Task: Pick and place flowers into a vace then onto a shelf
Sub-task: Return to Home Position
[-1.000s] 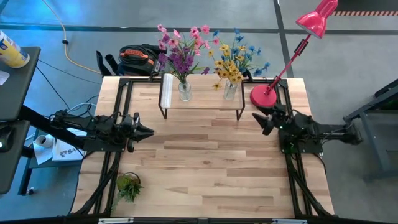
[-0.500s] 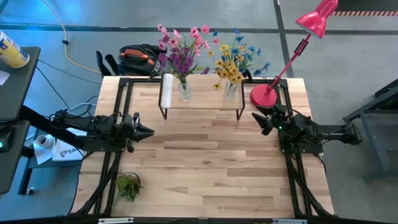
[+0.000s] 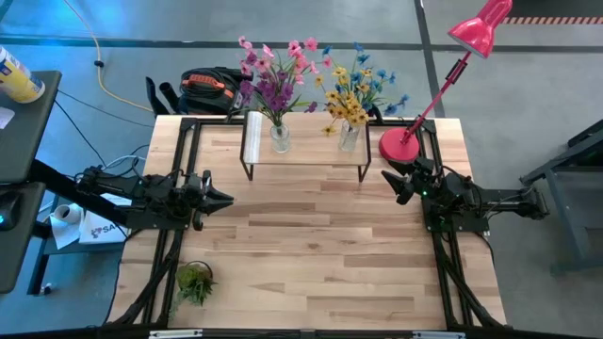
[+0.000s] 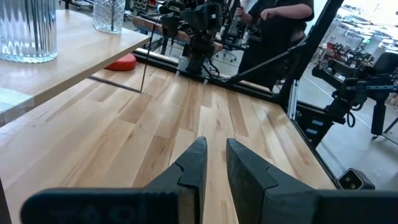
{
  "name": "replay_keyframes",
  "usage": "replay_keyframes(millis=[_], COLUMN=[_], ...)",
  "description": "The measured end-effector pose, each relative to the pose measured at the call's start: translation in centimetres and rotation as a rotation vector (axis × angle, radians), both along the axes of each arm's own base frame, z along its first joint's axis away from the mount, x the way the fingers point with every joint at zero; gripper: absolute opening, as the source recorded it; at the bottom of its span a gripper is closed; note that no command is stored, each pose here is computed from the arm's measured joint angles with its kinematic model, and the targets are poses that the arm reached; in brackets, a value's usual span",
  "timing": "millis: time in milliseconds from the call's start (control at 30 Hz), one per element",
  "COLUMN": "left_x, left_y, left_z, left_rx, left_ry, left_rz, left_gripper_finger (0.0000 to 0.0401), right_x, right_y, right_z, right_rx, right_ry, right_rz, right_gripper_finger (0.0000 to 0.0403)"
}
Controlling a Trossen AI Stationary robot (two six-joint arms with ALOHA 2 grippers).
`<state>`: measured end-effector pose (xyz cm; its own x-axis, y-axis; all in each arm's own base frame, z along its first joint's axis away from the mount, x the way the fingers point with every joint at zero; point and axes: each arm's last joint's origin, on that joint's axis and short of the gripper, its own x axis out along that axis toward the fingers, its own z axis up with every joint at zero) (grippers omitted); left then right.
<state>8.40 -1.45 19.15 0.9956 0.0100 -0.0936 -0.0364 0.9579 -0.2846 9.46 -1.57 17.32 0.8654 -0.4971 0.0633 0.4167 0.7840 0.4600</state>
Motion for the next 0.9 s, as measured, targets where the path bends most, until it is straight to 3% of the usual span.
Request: replay_keyframes(millis=[267, 500, 700, 900], left_x=[0.0, -0.1, -0.2, 0.0], left_y=[0.0, 0.0, 1.2, 1.6], left_z=[0.0, -0.9, -2.0, -1.2], left_rx=[0.001, 0.025, 0.021, 0.013], left_ry=[0.003, 0.091, 0.204, 0.122], left_rz=[0.000, 0.003, 0.087, 0.153], left_gripper_finger=[0.0095, 0.0095, 0.0095, 0.0095], right_x=[0.0, 0.0, 0.0, 0.0], right_y=[0.0, 0.0, 0.0, 0.0], right_z=[0.0, 0.0, 0.0, 0.0], right_rx=[0.000, 0.000, 0.000, 0.000], right_ry=[0.000, 0.001, 0.001, 0.001], right_rz=[0.000, -0.001, -0.001, -0.001], right_gripper_finger=[0.0303, 0.0303, 0.0303, 0.0303])
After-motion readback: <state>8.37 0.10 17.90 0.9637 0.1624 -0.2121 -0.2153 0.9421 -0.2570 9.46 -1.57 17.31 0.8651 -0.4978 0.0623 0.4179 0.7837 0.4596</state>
